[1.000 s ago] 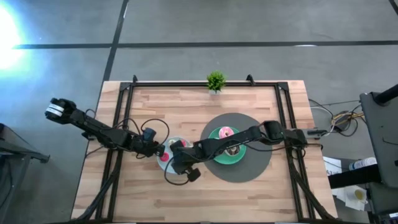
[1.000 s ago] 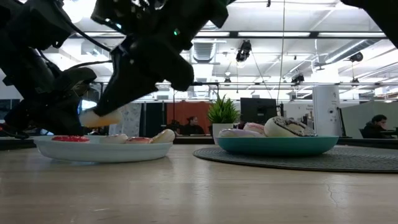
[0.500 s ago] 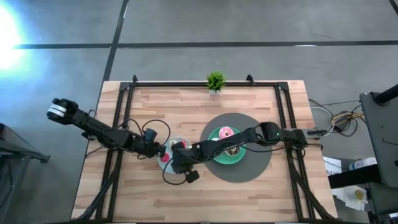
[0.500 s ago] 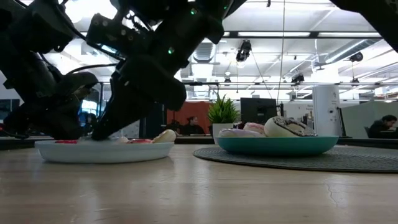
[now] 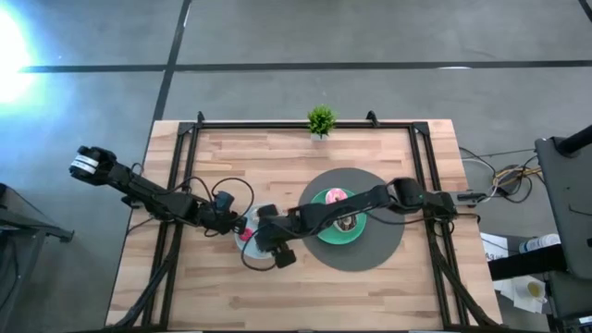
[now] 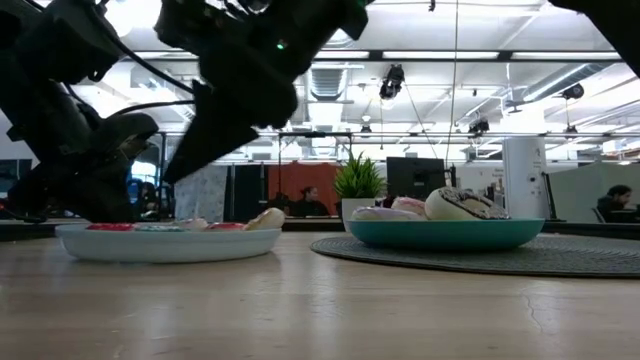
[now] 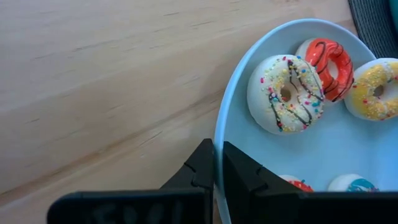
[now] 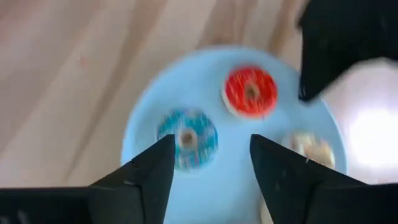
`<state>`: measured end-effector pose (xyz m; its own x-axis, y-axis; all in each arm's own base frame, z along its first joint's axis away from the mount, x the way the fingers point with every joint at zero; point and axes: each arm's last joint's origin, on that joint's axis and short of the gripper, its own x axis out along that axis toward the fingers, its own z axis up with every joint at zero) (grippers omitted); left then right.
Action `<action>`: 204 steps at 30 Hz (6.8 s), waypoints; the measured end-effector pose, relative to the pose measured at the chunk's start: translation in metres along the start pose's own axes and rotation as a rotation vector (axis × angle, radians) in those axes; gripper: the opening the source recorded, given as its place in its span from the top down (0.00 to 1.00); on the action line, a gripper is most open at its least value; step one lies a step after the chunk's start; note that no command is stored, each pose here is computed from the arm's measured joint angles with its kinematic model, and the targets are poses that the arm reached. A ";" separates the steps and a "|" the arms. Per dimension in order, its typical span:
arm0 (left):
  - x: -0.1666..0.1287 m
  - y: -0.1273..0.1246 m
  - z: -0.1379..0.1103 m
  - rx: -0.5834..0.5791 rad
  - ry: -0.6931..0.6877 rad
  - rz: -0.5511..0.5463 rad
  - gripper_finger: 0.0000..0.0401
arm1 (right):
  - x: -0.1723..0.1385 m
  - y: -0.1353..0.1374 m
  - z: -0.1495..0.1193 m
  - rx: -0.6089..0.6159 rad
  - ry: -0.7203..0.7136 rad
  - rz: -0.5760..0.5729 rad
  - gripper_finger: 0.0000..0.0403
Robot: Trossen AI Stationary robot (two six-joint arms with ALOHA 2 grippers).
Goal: Pick & Place donuts
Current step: Adjust the small yellow donut on the light blue plate to align the position, then adjust the the light blue plate on the table to align the position
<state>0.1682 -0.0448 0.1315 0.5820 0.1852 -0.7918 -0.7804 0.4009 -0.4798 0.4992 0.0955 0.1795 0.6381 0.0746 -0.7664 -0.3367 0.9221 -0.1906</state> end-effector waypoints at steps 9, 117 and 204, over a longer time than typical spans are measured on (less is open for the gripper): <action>0.000 0.002 0.000 0.007 0.002 0.014 1.00 | -0.017 -0.021 -0.025 0.116 0.251 -0.013 0.48; -0.103 -0.064 0.040 0.382 -0.227 -0.412 0.57 | -0.170 -0.030 -0.069 0.430 -0.061 -0.168 0.44; -0.037 -0.088 -0.088 0.625 0.386 -0.629 0.57 | -0.182 0.013 -0.155 0.891 -0.195 0.224 0.44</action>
<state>0.1958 -0.1658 0.1698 0.6494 -0.4898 -0.5817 -0.0239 0.7514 -0.6594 0.2714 0.0348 0.2212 0.7547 0.2733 -0.5964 0.1373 0.8232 0.5509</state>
